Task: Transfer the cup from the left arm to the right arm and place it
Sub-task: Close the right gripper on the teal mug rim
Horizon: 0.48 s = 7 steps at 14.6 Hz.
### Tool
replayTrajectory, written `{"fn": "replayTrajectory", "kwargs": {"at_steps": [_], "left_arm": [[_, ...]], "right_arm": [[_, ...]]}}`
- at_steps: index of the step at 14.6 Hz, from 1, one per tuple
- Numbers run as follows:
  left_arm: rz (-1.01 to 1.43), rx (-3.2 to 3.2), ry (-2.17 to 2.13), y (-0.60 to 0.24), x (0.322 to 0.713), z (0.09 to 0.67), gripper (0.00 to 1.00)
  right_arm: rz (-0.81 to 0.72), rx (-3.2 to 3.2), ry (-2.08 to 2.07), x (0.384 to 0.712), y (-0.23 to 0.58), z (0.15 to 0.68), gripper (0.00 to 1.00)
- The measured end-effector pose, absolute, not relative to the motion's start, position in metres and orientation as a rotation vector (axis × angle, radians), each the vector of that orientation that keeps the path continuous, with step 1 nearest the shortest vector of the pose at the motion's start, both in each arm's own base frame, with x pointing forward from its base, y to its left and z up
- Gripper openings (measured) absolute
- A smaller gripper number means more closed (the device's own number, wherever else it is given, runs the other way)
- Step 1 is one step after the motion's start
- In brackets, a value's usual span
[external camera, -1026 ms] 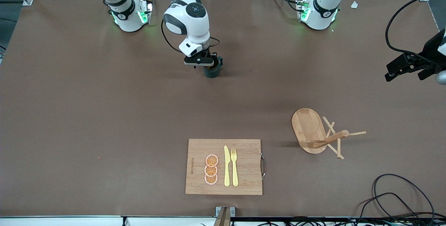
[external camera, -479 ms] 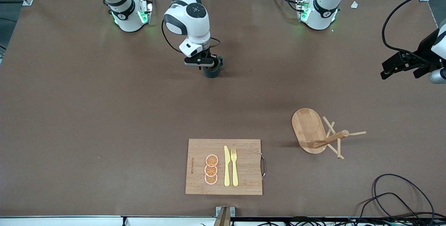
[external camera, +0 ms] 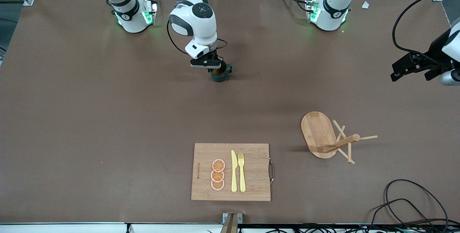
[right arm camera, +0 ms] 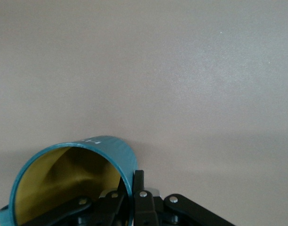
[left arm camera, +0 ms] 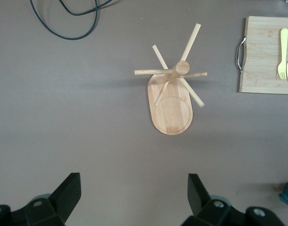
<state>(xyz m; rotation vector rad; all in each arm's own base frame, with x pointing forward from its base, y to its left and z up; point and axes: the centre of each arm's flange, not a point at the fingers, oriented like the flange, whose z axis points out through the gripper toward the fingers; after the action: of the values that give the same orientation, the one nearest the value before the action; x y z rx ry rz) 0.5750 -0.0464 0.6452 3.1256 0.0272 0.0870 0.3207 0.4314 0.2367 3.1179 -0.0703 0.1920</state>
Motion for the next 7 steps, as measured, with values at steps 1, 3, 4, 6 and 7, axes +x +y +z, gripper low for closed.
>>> {"fn": "replayTrajectory", "kwargs": {"at_steps": [1, 3, 4, 6, 7], "left_arm": [[0.087, 3.126, 0.028, -0.046, 0.575, 0.645, 1.00], [0.087, 3.126, 0.028, -0.046, 0.575, 0.645, 1.00], [0.087, 3.126, 0.028, -0.046, 0.575, 0.645, 1.00], [0.087, 3.126, 0.027, -0.046, 0.575, 0.645, 1.00], [0.088, 3.126, 0.027, -0.046, 0.575, 0.645, 1.00]], "right_arm": [[0.192, 3.117, -0.071, 0.321, 0.431, 0.237, 0.05], [0.191, 3.114, -0.083, 0.322, 0.431, 0.238, 0.05], [0.187, 3.102, -0.111, 0.325, 0.430, 0.241, 0.05], [0.180, 3.064, -0.187, 0.343, 0.420, 0.263, 0.05], [0.181, 3.046, -0.221, 0.355, 0.411, 0.281, 0.05]]}}
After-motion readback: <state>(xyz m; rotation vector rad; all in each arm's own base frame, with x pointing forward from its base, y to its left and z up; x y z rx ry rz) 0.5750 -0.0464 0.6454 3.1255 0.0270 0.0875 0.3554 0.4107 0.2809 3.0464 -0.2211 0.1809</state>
